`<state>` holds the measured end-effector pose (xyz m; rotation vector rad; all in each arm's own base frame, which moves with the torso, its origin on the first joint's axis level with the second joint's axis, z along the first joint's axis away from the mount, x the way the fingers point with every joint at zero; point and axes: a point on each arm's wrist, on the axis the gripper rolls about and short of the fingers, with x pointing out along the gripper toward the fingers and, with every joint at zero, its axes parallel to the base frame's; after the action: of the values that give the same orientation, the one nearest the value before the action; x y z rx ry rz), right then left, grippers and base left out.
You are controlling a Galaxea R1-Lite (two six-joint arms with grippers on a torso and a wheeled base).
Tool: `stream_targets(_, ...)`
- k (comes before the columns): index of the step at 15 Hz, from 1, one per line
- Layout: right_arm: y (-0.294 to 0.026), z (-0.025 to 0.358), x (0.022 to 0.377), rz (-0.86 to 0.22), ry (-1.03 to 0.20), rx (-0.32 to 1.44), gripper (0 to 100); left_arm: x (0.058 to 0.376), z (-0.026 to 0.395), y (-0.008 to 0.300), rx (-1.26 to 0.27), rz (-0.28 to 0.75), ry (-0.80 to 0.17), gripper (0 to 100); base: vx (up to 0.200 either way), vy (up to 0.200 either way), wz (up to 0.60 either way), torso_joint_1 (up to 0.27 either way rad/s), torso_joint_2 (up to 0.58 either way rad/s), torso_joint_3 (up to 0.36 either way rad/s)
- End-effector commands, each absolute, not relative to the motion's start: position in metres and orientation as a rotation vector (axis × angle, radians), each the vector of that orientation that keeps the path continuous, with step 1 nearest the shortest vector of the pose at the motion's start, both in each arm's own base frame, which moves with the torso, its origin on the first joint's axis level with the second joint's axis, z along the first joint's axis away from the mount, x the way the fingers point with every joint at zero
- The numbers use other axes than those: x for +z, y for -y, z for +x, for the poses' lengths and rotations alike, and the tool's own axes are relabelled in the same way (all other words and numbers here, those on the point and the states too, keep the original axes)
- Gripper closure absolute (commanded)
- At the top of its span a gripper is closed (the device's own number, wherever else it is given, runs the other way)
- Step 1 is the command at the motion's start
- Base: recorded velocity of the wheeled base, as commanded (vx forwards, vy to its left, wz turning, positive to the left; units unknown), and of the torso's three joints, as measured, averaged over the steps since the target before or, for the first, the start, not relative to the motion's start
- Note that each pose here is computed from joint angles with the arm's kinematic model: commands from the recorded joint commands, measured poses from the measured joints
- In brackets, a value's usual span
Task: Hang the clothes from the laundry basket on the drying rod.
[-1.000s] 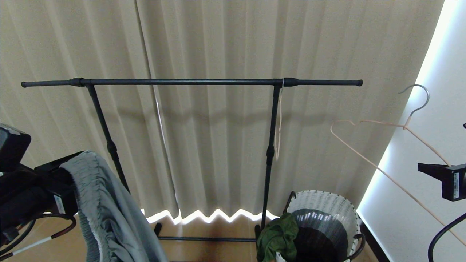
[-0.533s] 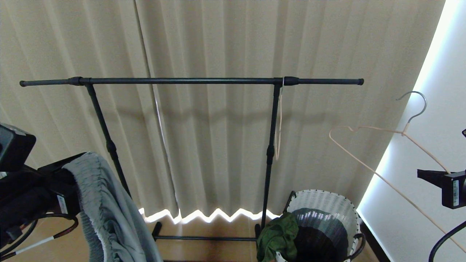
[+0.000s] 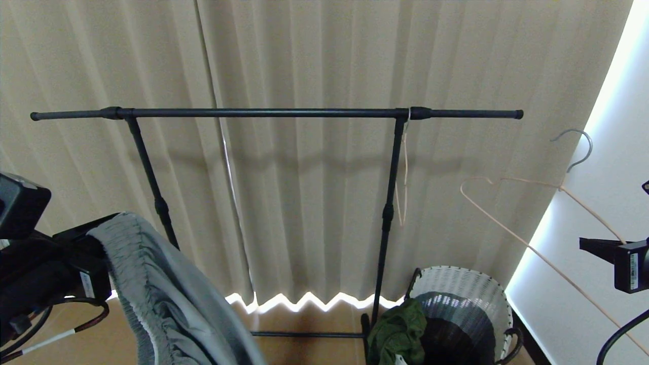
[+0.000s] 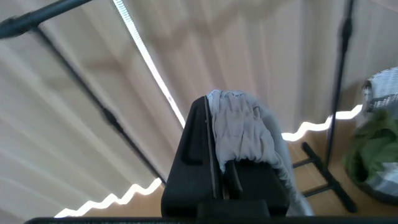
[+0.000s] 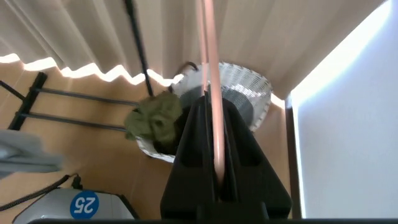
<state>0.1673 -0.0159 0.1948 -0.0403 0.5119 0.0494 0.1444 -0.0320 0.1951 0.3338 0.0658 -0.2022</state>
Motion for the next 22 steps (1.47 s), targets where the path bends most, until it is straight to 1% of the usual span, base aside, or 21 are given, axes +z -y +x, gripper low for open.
stream_targets(1, 0.016, 0.168, 0.194, -0.04, -0.517, 0.05, 100, 0.194, 0.144, 0.032, -0.203, 0.334, -0.071, 100, 0.0, 0.2, 0.0, 0.002, 0.0, 0.002)
stream_targets(4, 0.015, 0.168, 0.194, -0.041, -0.515, 0.056, 100, 0.194, 0.144, 0.032, -0.203, 0.336, -0.071, 100, 0.0, 0.2, 0.0, 0.005, 0.0, 0.004)
stream_targets(6, 0.009, 0.172, 0.198, -0.054, -0.429, 0.099, 100, 0.194, 0.144, 0.032, -0.203, 0.339, -0.069, 100, 0.0, 0.2, 0.0, -0.002, 0.0, 0.002)
stream_targets(7, 0.008, 0.172, 0.198, -0.055, -0.424, 0.1, 100, 0.194, 0.144, 0.032, -0.203, 0.339, -0.069, 100, 0.0, 0.2, 0.0, -0.002, 0.01, -0.002)
stream_targets(8, 0.003, 0.174, 0.199, -0.068, -0.316, 0.15, 100, 0.195, 0.145, 0.032, -0.203, 0.341, -0.066, 100, 0.0, 0.2, 0.0, -0.002, 0.01, -0.002)
stream_targets(9, -0.004, 0.174, 0.199, -0.08, -0.244, 0.196, 100, 0.195, 0.145, 0.032, -0.203, 0.349, -0.065, 100, 0.0, 0.2, 0.0, 0.002, 0.0, 0.002)
stream_targets(11, -0.016, 0.17, 0.195, -0.093, -0.197, 0.266, 100, 0.195, 0.145, 0.032, -0.203, 0.353, -0.061, 100, 0.0, 0.0, 0.0, 0.0, 0.0, 0.0)
stream_targets(12, -0.016, 0.17, 0.195, -0.093, -0.197, 0.266, 100, 0.195, 0.145, 0.032, -0.203, 0.353, -0.061, 100, 0.0, 0.0, 0.0, 0.0, 0.0, 0.0)
stream_targets(13, -0.025, 0.165, 0.191, -0.099, -0.21, 0.319, 100, 0.195, 0.145, 0.032, -0.203, 0.353, -0.063, 100, 0.0, 0.0, 0.0, 0.0, 0.0, 0.0)
stream_targets(14, -0.027, 0.164, 0.189, -0.102, -0.218, 0.332, 100, 0.195, 0.144, 0.032, -0.203, 0.353, -0.061, 100, 0.0, 0.0, 0.0, 0.0, 0.0, 0.0)
stream_targets(18, -0.033, 0.161, 0.176, -0.108, -0.272, 0.369, 100, 0.194, 0.144, 0.032, -0.206, 0.355, -0.067, 100, 0.0, 0.0, 0.0, 0.0, 0.0, 0.0)
stream_targets(22, -0.045, 0.159, 0.162, -0.119, -0.332, 0.447, 100, 0.191, 0.143, 0.032, -0.21, 0.358, -0.074, 100, 0.0, 0.0, 0.0, 0.0, 0.0, 0.0)
